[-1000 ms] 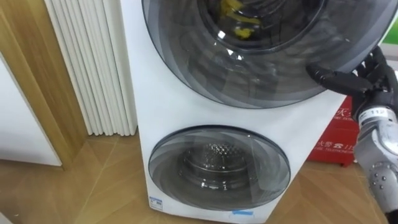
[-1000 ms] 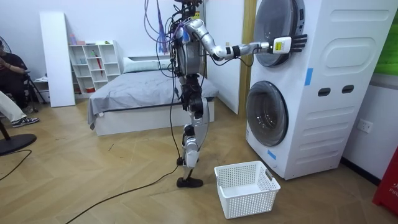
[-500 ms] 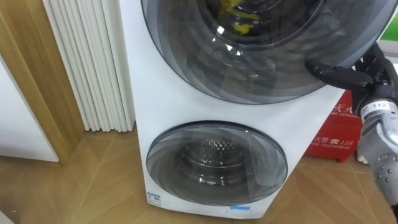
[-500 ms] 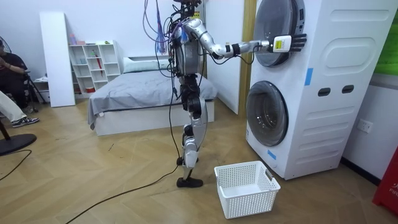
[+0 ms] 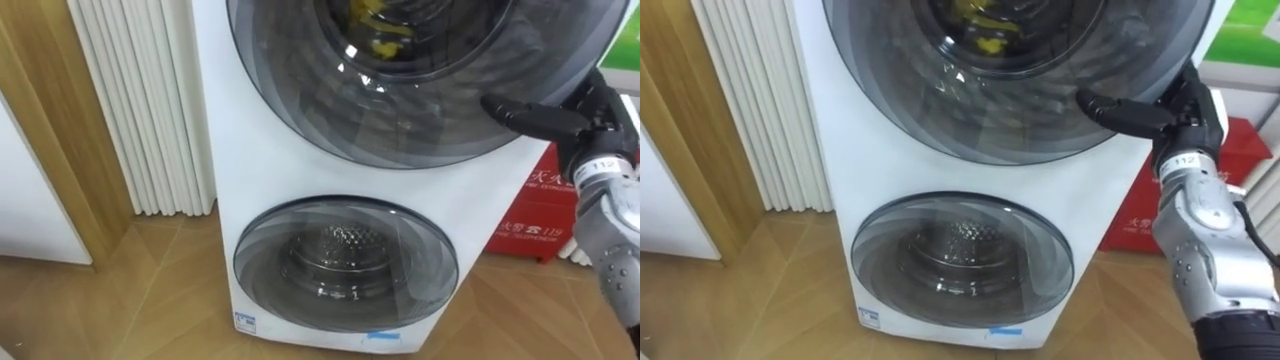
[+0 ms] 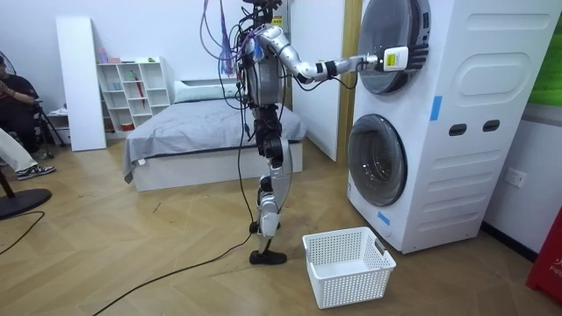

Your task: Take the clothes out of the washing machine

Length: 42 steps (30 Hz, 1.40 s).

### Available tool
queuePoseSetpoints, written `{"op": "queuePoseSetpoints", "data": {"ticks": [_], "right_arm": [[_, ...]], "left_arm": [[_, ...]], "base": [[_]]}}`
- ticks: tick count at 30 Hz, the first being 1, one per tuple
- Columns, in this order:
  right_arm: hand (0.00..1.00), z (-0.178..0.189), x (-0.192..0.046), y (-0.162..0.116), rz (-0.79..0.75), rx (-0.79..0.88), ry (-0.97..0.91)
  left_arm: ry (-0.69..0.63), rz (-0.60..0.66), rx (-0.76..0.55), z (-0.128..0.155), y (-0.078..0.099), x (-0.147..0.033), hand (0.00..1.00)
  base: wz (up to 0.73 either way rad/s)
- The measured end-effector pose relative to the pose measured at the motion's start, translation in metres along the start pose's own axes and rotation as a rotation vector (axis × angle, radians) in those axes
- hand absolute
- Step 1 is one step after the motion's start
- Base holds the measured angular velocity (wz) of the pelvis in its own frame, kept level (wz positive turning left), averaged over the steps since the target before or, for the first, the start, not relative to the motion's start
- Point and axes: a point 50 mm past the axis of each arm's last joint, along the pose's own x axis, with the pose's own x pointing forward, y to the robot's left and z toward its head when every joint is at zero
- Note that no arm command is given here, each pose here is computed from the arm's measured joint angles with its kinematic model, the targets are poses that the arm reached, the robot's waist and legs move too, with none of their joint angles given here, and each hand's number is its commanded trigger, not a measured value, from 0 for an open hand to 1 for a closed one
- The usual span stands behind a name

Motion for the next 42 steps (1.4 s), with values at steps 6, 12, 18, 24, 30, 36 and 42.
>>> {"op": "queuePoseSetpoints", "data": {"ticks": [6, 12, 18, 24, 30, 36, 42], "right_arm": [[0.0, -0.001, -0.012, 0.01, 0.069, -0.034, -0.026], [0.0, -0.005, -0.048, 0.006, 0.109, -0.033, -0.082], [0.0, -0.021, -0.08, 0.013, 0.162, -0.03, -0.088], [0.0, -0.06, -0.113, 0.026, 0.316, -0.032, 0.054], [0.0, -0.072, -0.131, 0.03, 0.407, -0.004, 0.112], [0.0, -0.073, -0.148, 0.035, 0.489, 0.016, 0.121], [0.0, -0.077, -0.154, 0.044, 0.575, 0.001, 0.134]], "left_arm": [[-0.019, 0.002, 0.015, 0.007, 0.004, 0.002, 0.0], [-0.05, 0.015, 0.039, 0.013, 0.005, 0.003, 0.0], [-0.032, 0.004, 0.057, 0.005, -0.006, 0.002, 0.0], [-0.053, -0.006, 0.081, 0.007, -0.017, 0.001, 0.0], [-0.086, -0.002, 0.074, 0.012, -0.02, 0.0, 0.0], [-0.09, -0.01, 0.081, 0.012, -0.023, 0.0, 0.0], [-0.122, -0.016, 0.103, 0.02, -0.025, 0.0, 0.0]], "base": [[-0.19], [-0.02], [-0.02], [0.01], [-0.03], [-0.09], [-0.12]]}}
